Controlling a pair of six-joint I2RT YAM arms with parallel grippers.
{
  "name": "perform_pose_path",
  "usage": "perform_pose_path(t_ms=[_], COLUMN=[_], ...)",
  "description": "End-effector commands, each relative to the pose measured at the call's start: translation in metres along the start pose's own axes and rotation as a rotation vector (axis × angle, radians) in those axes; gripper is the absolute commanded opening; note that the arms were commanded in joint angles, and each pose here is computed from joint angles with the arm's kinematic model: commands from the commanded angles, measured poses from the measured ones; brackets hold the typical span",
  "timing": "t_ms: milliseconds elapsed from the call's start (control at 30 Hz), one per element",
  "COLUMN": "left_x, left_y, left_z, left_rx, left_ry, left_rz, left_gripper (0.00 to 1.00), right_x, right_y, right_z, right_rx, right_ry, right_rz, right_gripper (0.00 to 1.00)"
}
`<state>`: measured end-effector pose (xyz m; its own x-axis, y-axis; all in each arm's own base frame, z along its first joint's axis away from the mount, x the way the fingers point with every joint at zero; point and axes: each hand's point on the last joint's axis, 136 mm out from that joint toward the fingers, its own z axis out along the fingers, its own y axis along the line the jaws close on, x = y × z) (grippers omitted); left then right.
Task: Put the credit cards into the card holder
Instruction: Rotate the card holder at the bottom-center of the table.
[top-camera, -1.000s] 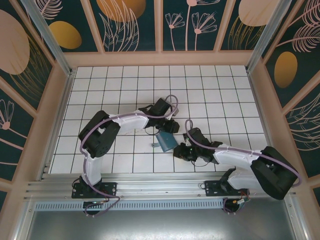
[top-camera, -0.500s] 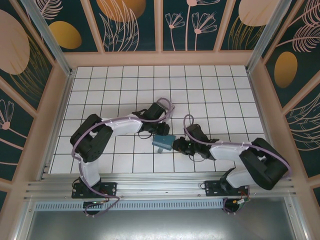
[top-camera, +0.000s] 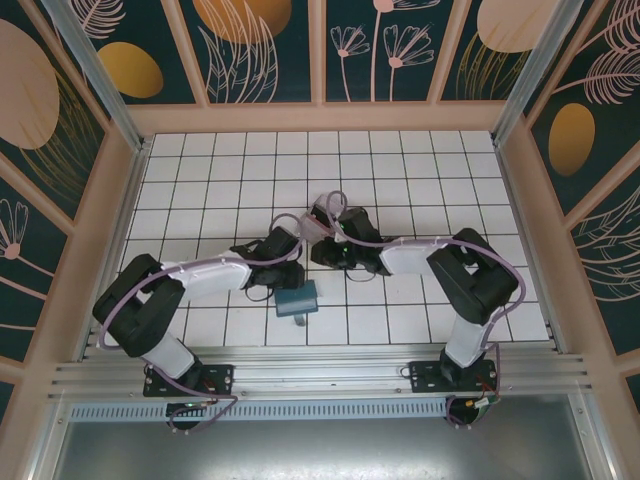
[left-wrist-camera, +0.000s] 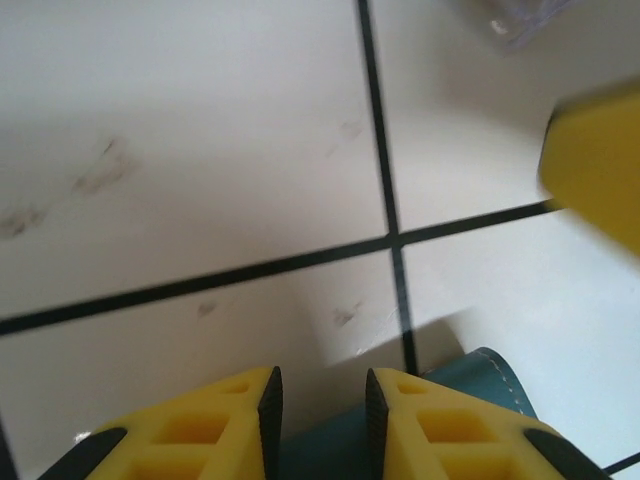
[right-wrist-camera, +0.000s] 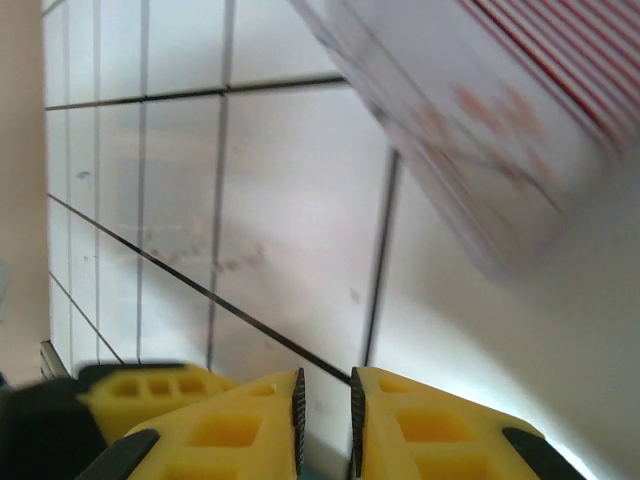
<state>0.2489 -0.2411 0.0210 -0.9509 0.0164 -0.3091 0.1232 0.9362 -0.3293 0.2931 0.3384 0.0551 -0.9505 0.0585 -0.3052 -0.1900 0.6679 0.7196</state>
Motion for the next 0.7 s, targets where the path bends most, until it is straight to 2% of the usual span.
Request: perform_pose_path(t_ms=[0, 100, 167, 400, 533, 667], left_x=[0.017, 0.019, 0.014, -0.015, -0.037, -0.054], left_y=[0.011, 0.020, 0.027, 0.040, 0.037, 0.034], left_z=[0.001, -0.001, -0.004, -0.003, -0.011, -0.019], left_rx=[-0.004, -0.029, -0.047, -0.060, -0.044, -0.049], left_ry=[0.032, 0.012, -0.013, -0.068, -0.111, -0.140], left_rz=[-0.078, -0.103, -0.121, -0.159, -0.154, -0.138], left_gripper=[0.31, 0.31, 0.30, 0.29, 0.32, 0.34], right_x=[-0.013, -0.010, 0.005, 0.105, 0.139, 0.156], right_y=[0.017, 0.022, 0.027, 0.048, 0.056, 0.061], right_z=[0.002, -0.007, -0.019, -0.046, -0.039, -0.014], right_rx=[-0.036, -0.028, -0.037, -0.058, -0.087, -0.082], right_ry=[0.018, 0.035, 0.075, 0.283, 0.350, 0.400], right_rz=[-0.079, -0.093, -0.116, -0.196, -0.211, -0.229], right_gripper=[0.24, 0.23, 0.24, 0.25, 0.25, 0.25])
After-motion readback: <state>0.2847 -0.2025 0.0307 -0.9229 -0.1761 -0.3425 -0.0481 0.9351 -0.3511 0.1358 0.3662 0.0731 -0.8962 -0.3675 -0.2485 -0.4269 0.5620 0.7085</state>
